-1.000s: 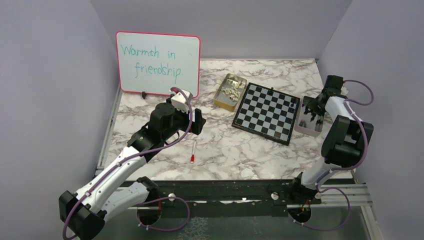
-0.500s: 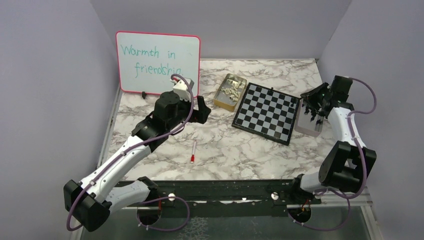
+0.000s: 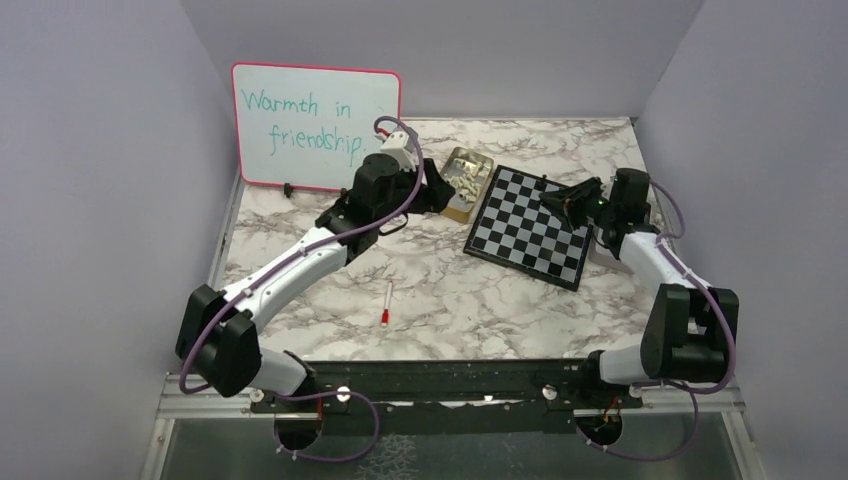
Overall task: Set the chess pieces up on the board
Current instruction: Pick up the chess piece from the storage box.
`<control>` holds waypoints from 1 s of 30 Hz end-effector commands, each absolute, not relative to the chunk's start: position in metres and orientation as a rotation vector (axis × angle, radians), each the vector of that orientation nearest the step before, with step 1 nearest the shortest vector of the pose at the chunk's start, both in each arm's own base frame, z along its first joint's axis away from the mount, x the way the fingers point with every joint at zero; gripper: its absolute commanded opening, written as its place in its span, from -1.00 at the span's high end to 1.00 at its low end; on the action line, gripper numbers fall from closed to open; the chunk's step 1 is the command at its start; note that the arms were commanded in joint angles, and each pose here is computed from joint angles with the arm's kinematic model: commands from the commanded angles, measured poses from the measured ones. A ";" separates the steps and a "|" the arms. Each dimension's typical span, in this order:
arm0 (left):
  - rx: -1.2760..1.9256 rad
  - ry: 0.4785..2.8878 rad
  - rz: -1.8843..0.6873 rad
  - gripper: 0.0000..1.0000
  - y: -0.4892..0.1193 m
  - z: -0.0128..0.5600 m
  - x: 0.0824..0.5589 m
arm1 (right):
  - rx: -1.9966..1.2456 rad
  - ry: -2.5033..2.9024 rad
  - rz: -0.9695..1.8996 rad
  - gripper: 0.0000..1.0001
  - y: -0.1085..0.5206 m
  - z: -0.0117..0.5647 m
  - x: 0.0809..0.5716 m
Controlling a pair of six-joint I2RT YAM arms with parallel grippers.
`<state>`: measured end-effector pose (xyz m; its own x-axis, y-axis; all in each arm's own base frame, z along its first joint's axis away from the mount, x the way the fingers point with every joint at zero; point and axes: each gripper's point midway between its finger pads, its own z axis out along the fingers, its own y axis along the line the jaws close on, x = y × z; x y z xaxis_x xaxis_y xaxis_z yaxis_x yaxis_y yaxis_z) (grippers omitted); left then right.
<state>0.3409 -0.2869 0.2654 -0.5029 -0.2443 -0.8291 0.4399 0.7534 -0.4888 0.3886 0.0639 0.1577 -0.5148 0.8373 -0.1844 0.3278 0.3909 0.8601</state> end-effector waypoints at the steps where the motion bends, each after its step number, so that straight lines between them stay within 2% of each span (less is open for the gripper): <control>1: 0.137 1.814 -1.015 -0.29 -0.329 0.285 0.348 | 0.958 1.924 1.298 0.63 0.100 0.194 0.392; 6: 0.193 1.805 -1.050 -0.26 -0.367 0.263 0.347 | 0.996 1.886 1.404 0.63 0.110 0.198 0.388; 13: 0.229 1.752 -1.047 -0.12 -0.408 0.273 0.355 | 1.023 1.849 1.440 0.62 0.112 0.207 0.386; 17: 0.292 1.737 -1.066 -0.11 -0.436 0.272 0.359 | 1.024 1.849 1.468 0.62 0.114 0.209 0.386; 30: 0.325 1.749 -1.091 0.02 -0.482 0.252 0.374 | 1.007 1.832 1.479 0.62 0.114 0.217 0.382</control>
<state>0.3735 -0.4677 0.2353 -0.4906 -0.2398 -0.8377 0.6167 0.5836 -0.5283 0.3881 0.1089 0.2028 -0.5253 0.8496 0.0468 0.2526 0.1032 0.9620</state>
